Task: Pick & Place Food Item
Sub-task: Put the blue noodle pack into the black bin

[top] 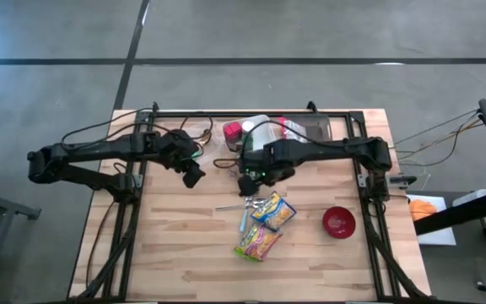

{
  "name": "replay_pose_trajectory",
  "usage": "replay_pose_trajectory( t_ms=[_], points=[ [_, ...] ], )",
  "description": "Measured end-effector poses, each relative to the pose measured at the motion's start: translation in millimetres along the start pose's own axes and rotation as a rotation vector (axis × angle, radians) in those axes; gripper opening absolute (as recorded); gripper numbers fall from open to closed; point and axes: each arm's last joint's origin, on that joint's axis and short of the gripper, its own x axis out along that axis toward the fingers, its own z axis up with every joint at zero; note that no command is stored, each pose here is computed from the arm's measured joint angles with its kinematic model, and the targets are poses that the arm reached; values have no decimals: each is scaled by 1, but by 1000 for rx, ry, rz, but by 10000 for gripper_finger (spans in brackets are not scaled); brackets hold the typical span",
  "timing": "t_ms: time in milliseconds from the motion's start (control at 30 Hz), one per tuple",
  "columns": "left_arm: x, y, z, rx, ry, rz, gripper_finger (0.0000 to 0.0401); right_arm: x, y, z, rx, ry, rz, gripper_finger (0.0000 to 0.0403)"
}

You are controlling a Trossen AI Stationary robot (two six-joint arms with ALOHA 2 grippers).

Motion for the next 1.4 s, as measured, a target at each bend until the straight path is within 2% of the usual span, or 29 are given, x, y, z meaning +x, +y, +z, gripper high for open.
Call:
replay_pose_trajectory(
  t_ms=[100,333,467,600,833,1000,1400],
  points=[
    [0,0,0,25,-1,-3,228,-2,4,-19,-78,24,-22,373],
    [0,0,1,69,-7,-6,228,-8,21,-83,-459,41,-18,373],
    [0,-1,2,77,-18,-10,228,2,27,-116,-658,-13,-104,373],
    [0,-1,2,78,-21,-11,228,13,30,-139,-765,-107,-182,373],
    [0,-1,2,79,-21,-11,228,37,33,-157,-810,-135,-230,373],
    [0,-1,2,80,-20,-11,228,45,34,-168,-771,-142,-219,373],
    [0,-1,2,81,-17,-9,227,67,22,-170,-728,-162,-263,373]
  ],
)
